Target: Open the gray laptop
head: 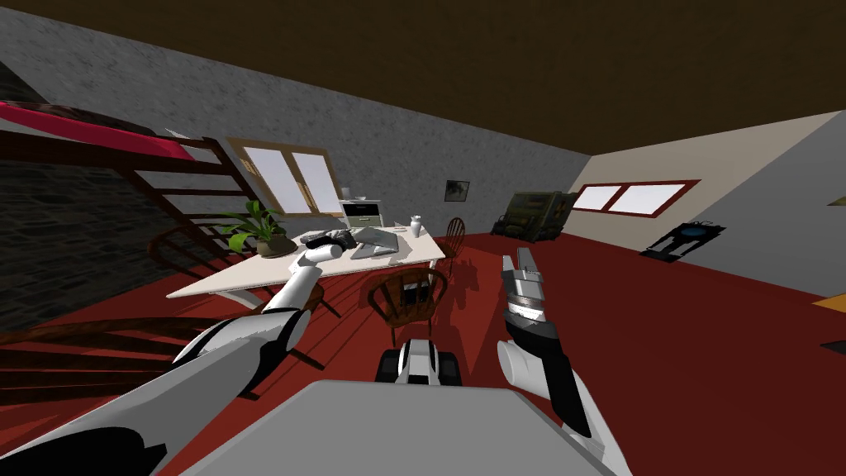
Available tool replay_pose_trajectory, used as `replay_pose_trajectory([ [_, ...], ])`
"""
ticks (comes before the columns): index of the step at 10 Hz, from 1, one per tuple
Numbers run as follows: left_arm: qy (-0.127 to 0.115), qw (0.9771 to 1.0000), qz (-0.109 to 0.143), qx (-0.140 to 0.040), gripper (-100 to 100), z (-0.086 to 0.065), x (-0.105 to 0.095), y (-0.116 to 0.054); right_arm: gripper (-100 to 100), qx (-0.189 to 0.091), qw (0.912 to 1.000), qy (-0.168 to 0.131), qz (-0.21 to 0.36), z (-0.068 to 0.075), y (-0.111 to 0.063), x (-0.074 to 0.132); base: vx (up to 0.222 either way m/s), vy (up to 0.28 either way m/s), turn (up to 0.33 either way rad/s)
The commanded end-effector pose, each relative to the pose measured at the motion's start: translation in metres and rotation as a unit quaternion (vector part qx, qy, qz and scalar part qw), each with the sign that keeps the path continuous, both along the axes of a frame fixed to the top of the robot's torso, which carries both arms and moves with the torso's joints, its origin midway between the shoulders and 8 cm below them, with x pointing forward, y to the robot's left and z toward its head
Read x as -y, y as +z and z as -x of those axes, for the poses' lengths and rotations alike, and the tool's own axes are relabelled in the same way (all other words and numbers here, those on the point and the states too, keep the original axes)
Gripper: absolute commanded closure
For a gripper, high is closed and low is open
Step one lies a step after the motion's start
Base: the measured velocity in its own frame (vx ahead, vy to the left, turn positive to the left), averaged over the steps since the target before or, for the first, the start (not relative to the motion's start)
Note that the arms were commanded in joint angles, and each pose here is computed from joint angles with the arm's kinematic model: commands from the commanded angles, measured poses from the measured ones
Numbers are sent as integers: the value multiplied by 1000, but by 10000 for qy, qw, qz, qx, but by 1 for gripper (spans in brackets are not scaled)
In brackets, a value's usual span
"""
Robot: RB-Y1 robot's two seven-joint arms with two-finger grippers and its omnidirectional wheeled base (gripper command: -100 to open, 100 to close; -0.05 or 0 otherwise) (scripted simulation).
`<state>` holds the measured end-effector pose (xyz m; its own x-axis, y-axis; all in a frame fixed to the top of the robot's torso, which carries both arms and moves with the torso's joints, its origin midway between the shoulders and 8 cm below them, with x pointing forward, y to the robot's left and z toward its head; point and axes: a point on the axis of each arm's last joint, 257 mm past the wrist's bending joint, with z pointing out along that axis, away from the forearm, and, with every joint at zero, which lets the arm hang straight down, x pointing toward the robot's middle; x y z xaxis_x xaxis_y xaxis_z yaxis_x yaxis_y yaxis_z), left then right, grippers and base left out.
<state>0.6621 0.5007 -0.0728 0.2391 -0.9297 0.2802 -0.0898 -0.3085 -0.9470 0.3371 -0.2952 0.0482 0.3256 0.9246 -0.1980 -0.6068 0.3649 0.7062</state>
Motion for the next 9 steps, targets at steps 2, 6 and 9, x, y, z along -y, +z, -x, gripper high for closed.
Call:
replay_pose_trajectory([
  [2, -35, 10000, -3, 10, -100, 1, -6, 31, 0, 0, 10000, 0, 0, 0, 0, 0, 11, -38, 8],
  [6, -41, 10000, 6, -24, 0, 0, -7, 29, 0, 0, 10000, 0, 1, 0, 0, 0, 4, -10, 3],
  [9, -42, 10000, 12, -48, 0, 0, -7, 26, 0, 0, 10000, 0, 1, 0, 0, 0, 0, 0, 0],
])
